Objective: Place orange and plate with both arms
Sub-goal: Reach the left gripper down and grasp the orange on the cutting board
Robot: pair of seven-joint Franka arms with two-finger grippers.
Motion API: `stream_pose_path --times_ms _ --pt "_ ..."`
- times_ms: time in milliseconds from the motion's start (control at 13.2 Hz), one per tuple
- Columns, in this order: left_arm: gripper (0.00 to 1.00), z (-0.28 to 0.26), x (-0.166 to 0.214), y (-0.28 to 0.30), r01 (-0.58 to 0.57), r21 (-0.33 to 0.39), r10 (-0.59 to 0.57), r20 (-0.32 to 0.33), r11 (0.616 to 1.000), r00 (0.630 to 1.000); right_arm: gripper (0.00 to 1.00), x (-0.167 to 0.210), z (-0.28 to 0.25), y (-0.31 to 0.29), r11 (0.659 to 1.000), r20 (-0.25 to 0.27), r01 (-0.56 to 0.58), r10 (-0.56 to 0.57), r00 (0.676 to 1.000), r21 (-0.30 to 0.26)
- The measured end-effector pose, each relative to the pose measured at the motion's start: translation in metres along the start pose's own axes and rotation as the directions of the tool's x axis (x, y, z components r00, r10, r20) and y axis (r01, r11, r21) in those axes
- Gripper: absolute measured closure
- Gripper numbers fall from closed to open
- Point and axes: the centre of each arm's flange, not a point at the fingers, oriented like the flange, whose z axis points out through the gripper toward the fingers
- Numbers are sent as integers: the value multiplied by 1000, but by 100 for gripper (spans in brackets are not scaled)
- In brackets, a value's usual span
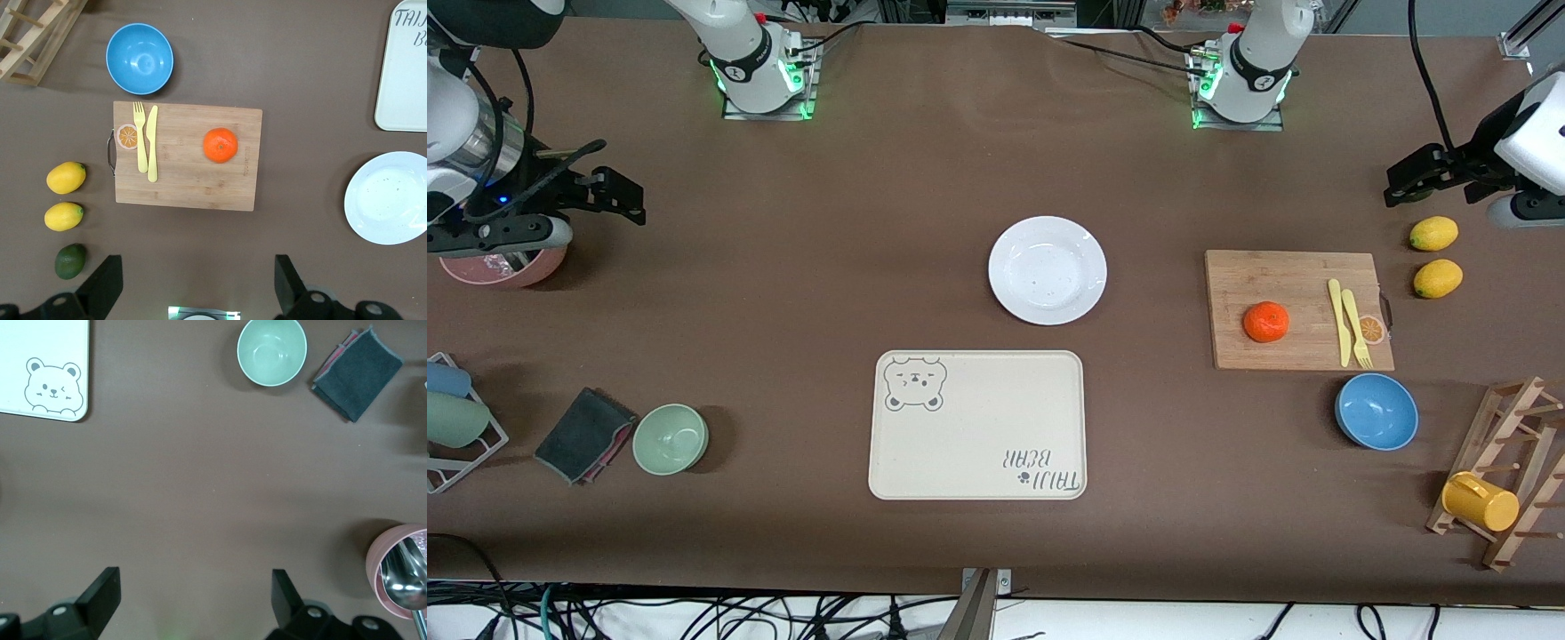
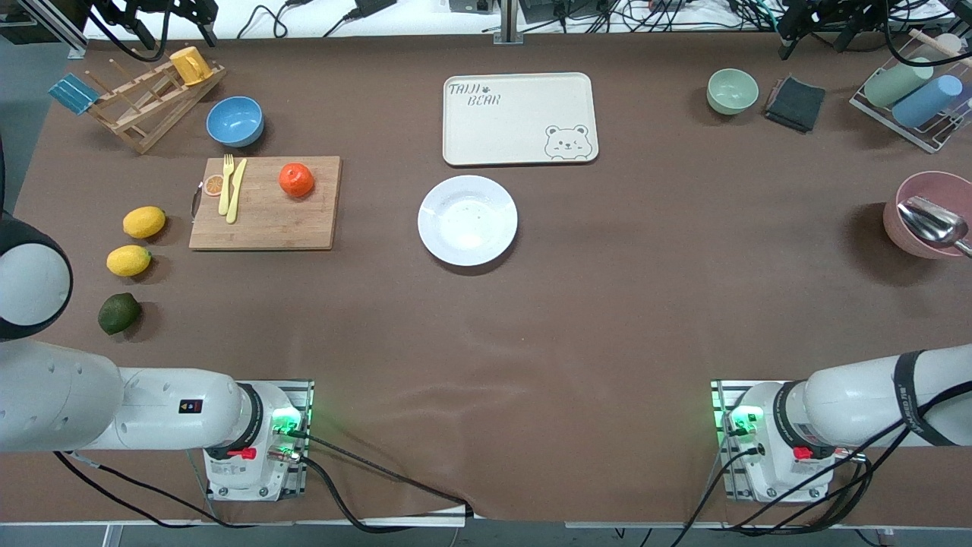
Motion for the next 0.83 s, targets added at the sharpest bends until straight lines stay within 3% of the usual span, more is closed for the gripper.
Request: stream_pose_path --times_ms 832 --pt "0 26 23 -10 21 -3 -21 14 1000 1000 0 0 0 3 1000 2 -5 5 1000 0"
